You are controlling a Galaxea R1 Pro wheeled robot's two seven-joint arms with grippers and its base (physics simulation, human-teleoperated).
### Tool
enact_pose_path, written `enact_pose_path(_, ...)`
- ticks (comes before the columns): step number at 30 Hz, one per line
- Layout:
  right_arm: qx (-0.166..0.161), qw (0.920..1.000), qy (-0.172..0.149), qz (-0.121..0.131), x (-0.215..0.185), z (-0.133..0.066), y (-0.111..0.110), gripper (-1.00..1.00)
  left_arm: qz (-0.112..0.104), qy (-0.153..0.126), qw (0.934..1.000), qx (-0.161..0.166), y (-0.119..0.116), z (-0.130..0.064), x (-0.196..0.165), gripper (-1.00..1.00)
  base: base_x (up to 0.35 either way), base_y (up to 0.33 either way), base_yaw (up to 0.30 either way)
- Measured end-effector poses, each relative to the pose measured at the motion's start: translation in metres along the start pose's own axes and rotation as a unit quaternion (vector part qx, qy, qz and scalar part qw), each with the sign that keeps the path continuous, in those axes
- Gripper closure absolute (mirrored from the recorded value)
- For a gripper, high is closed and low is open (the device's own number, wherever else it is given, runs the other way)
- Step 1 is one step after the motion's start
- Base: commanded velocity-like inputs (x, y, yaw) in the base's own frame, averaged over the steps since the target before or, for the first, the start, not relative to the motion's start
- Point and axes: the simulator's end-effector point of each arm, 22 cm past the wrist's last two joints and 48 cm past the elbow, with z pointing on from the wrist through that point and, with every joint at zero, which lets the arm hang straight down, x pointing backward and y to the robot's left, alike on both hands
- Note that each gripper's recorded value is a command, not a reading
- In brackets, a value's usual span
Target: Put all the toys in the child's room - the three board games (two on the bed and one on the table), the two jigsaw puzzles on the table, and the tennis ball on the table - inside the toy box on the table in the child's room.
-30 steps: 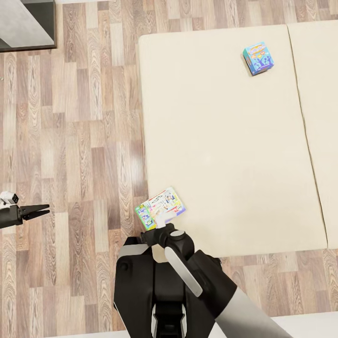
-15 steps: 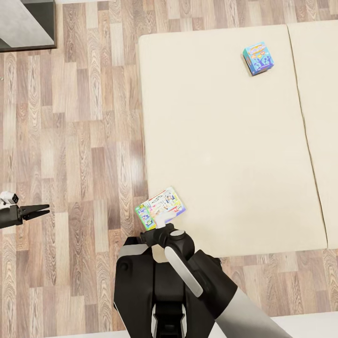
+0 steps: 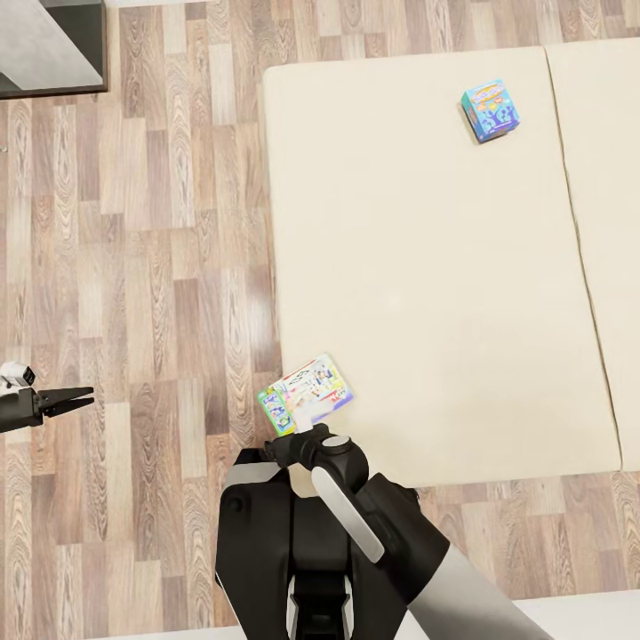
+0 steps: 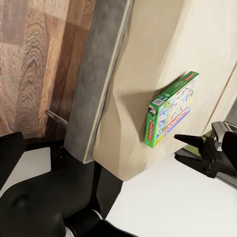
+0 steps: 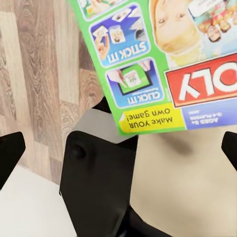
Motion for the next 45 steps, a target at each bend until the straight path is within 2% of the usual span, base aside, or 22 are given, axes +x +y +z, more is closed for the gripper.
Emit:
enact_pose_path(13,-0.030,0.9991,0.025,0.017,0.010,-0.001,0.014,-1.00,0.000,0.000,1.0000,0.000,0.000,0.000,0.000,-1.00,0.000,0.017,0.000)
enact_pose_path(27,-0.039,0.9987,0.027,0.020,0.012,-0.001,0.018,-1.00,0.000,0.000,1.0000,0.000,0.000,0.001,0.000,-1.00,0.000,0.009,0.000)
enact_pose_path(45,-0.039,0.9987,0.027,0.020,0.012,-0.001,0.018,-1.00,0.000,0.000,1.0000,0.000,0.000,0.001,0.000,-1.00,0.000,0.183,0.000)
